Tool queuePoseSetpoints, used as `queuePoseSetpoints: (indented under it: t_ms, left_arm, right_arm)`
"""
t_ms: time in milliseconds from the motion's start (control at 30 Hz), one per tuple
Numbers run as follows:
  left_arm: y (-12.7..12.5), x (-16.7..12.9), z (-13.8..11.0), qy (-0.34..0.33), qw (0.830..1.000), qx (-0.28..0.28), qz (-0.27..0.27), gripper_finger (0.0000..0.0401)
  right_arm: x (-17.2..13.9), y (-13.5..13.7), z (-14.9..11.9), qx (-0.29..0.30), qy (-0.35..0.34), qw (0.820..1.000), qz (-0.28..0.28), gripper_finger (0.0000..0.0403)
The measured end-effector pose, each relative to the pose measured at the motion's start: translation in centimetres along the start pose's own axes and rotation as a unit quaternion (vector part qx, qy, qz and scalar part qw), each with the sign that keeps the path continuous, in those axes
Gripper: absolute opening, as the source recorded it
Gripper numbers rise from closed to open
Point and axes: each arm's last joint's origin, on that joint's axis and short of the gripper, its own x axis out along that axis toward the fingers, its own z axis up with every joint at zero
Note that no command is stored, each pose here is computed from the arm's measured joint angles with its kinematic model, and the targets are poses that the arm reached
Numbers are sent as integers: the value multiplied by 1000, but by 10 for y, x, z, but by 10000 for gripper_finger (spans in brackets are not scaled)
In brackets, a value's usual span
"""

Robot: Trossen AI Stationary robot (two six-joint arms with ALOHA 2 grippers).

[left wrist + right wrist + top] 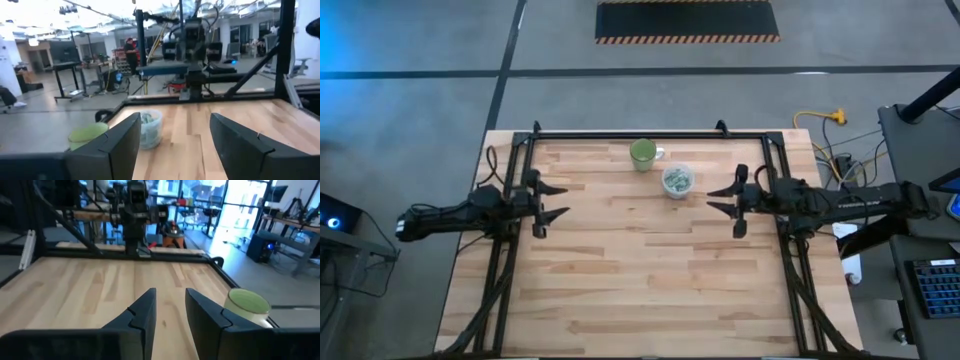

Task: Pick and place Stevia / Truvia into bins
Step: Return to Home Position

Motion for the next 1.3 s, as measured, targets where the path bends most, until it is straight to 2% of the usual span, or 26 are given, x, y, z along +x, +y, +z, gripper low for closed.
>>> queuePoseSetpoints:
  t_ms: [467,867,1033,1100,1200,1300]
  left_arm:
    - [-1,2,-16,22,1000,2,14,222]
    - [-1,3,-21,24,999,3,23,222]
    - [-1,3,-21,27,999,3,22,222]
    - [-1,3,-21,28,999,5,22,222]
    - [-1,3,-22,27,999,8,22,222]
    - [-1,3,-22,27,999,8,23,222]
  right_arm:
    - [-16,3,-7,-8,-31,999,13,79]
    - [-27,3,-32,8,-45,999,14,91]
    - [-28,4,-42,-3,-73,997,12,85]
    - [-28,4,-42,-10,-71,997,23,81]
    - [-31,7,-44,-30,-55,995,71,76]
    - [-35,6,-40,-38,-57,995,74,75]
